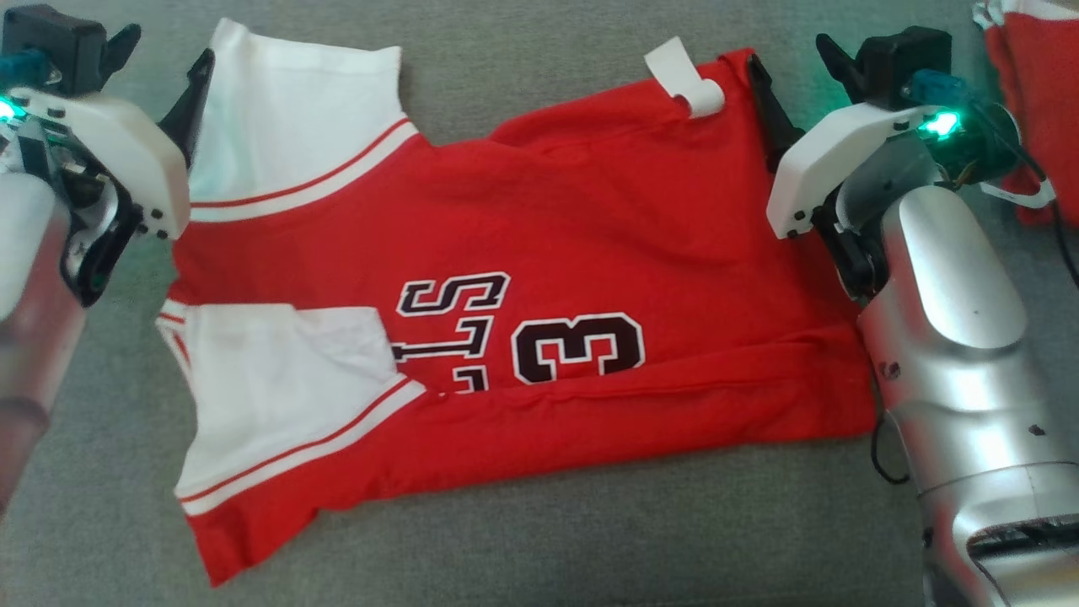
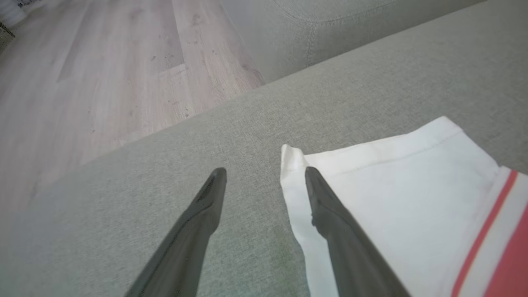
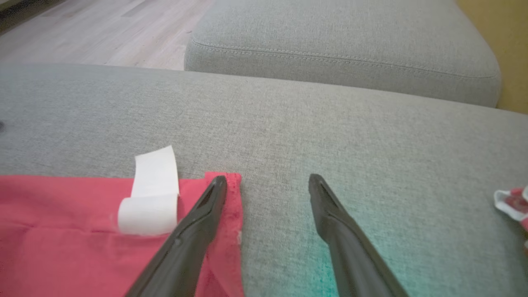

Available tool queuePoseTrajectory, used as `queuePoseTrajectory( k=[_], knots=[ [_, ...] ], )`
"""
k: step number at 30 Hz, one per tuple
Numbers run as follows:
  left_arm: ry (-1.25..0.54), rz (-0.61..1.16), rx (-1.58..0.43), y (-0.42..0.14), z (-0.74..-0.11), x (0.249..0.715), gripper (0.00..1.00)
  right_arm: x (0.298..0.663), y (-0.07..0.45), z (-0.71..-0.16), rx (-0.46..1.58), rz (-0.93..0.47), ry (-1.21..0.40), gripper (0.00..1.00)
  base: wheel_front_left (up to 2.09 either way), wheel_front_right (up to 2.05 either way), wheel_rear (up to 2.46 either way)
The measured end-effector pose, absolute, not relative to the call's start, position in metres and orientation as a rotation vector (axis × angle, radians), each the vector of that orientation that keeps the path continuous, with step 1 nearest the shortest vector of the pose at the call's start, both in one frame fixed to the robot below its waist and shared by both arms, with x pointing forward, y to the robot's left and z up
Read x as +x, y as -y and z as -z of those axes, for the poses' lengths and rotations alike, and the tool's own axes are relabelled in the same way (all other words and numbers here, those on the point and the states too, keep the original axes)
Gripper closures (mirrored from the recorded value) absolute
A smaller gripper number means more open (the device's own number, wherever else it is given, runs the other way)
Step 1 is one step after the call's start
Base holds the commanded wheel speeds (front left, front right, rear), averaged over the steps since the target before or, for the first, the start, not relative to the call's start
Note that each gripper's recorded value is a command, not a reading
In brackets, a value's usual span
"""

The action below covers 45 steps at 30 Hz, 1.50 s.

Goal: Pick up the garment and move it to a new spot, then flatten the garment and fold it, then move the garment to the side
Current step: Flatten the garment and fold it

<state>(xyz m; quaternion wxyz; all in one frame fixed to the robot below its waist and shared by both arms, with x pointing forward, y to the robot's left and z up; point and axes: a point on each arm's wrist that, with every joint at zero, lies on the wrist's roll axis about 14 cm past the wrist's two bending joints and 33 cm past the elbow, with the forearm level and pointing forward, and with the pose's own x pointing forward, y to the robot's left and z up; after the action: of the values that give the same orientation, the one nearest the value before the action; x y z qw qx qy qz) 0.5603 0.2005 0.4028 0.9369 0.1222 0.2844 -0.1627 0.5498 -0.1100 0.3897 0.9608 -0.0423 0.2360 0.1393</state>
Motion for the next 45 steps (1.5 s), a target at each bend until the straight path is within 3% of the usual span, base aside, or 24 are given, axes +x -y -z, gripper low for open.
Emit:
queuePoseTrajectory(
  k=[25,26,28,37,45],
  knots=[
    [-0.782,0.45,0.18,-0.178,-0.357,0.563,0.0,0.556,0.133,-0.377,-0.07,-0.241,-0.474,0.0,0.0,0.0,0.0],
    [-0.791,0.453,0.181,-0.177,-0.355,0.561,0.15,0.556,0.133,-0.377,-0.07,-0.242,-0.474,0.0,0.0,0.0,0.0],
    [-0.793,0.458,0.181,-0.177,-0.356,0.561,1.0,0.556,0.131,-0.377,-0.068,-0.246,-0.475,0.0,0.0,0.0,0.0],
    [-0.616,0.411,0.178,-0.191,-0.39,0.57,1.0,0.555,0.108,-0.392,-0.086,-0.306,-0.458,0.0,0.0,0.0,0.0],
    [-0.499,0.435,0.191,-0.188,-0.43,0.553,1.0,0.531,0.089,-0.396,-0.082,-0.36,-0.497,0.0,0.0,0.0,0.0]
  ],
)
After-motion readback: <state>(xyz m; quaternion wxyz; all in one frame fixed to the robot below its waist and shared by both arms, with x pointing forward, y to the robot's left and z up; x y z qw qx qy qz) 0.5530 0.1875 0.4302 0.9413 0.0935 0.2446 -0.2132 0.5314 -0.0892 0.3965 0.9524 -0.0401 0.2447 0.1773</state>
